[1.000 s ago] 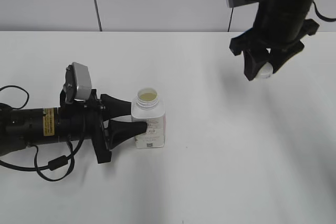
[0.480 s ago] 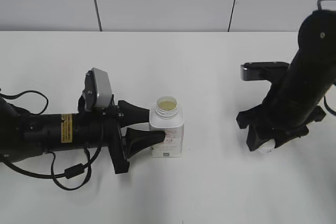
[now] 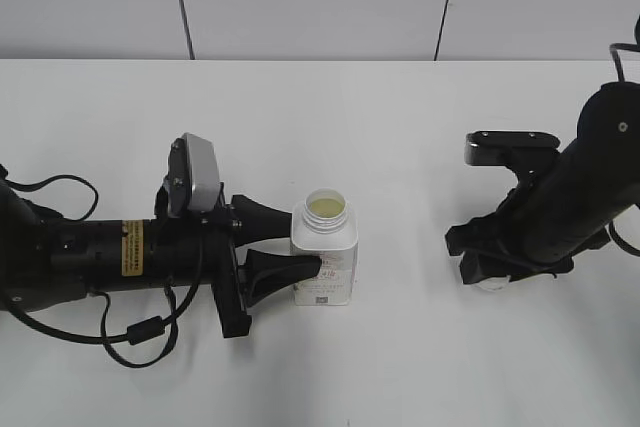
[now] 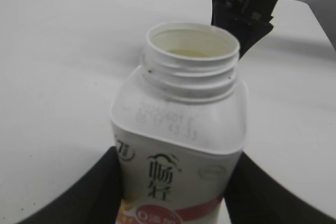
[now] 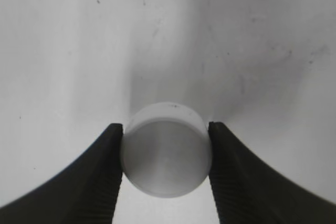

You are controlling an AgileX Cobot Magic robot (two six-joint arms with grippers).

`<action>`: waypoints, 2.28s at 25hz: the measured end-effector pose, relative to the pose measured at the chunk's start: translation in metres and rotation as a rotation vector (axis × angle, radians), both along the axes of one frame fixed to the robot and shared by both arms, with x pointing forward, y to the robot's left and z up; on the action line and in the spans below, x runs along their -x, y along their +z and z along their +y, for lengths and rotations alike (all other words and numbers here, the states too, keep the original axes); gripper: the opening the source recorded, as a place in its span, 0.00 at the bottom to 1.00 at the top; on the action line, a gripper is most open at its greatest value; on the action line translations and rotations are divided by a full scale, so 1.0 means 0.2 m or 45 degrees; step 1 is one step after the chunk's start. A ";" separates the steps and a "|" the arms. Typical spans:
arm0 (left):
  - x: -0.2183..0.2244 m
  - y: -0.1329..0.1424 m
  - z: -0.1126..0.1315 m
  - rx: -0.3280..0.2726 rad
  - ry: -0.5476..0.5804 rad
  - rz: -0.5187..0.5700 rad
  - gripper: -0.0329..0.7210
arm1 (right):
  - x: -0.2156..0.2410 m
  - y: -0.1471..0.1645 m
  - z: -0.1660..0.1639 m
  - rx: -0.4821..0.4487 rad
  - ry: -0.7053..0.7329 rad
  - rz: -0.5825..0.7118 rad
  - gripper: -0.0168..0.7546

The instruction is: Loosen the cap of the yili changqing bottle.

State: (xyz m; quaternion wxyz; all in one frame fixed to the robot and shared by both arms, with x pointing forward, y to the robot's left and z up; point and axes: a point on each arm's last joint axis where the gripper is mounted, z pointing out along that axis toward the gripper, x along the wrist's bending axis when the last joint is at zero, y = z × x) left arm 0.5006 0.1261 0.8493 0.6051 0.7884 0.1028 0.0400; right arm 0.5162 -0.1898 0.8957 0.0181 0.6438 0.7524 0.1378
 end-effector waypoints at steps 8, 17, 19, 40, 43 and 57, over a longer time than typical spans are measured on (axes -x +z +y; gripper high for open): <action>0.00 0.00 0.00 0.000 0.001 -0.001 0.53 | 0.00 0.00 0.00 -0.002 -0.002 -0.007 0.74; -0.02 0.00 0.07 -0.010 -0.005 -0.007 0.81 | 0.00 0.00 0.00 -0.002 -0.002 -0.007 0.76; -0.03 -0.01 0.12 -0.022 -0.022 -0.011 0.82 | 0.00 0.00 0.00 -0.002 -0.002 -0.007 0.76; -0.28 0.30 0.62 -0.351 0.753 -0.085 0.82 | -0.02 0.00 0.00 0.012 0.018 -0.060 0.76; -0.29 0.37 0.71 -0.434 1.048 0.042 0.82 | -0.02 0.01 0.00 0.021 0.033 -0.067 0.76; -0.18 0.65 0.91 -0.669 1.638 0.351 0.78 | -0.02 0.02 -0.01 0.063 0.092 -0.043 0.76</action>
